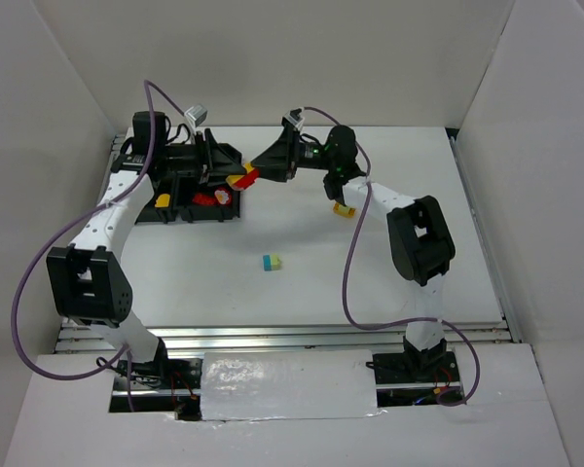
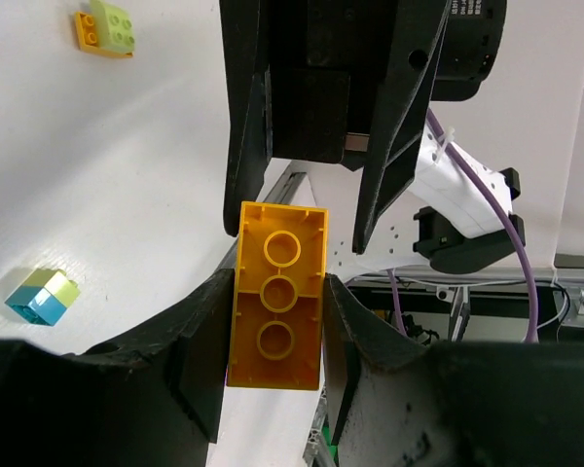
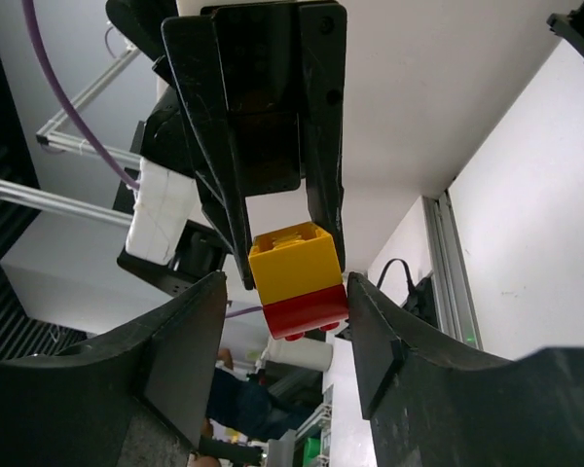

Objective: Sort the legos into containers by color

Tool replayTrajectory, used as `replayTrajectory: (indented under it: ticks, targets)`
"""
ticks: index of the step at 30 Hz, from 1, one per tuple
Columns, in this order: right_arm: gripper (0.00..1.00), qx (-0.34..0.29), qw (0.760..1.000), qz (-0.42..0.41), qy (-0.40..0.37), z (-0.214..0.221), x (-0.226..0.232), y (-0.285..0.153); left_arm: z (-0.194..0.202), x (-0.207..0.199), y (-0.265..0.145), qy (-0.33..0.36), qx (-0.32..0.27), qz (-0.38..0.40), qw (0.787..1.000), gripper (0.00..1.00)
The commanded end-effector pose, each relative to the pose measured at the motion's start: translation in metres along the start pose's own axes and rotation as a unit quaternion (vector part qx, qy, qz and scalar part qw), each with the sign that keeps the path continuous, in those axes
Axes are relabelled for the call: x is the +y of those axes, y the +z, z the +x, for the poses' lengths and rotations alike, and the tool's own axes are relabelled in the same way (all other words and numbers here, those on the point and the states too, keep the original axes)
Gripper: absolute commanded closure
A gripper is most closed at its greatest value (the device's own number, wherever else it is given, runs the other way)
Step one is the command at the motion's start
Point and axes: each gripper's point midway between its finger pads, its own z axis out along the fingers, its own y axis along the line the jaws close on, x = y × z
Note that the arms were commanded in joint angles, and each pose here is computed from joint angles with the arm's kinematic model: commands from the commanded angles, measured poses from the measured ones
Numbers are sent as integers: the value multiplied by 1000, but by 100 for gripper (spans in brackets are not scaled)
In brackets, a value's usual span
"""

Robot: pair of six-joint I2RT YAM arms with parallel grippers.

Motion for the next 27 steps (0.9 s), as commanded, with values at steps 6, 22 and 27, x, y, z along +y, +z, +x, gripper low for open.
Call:
replayTrajectory:
  ticks: [6, 22, 27]
  targets:
    - [42, 29, 996, -65, -53, 19, 38, 0, -9, -18, -7, 32, -16, 18, 999, 100]
    - [55, 51, 994, -74, -70, 32, 40, 4, -21, -7, -16, 9, -52, -12, 999, 100]
    - [86, 57, 993, -74, -70, 35, 40, 8, -21, -5, -16, 7, -54, -17, 998, 100]
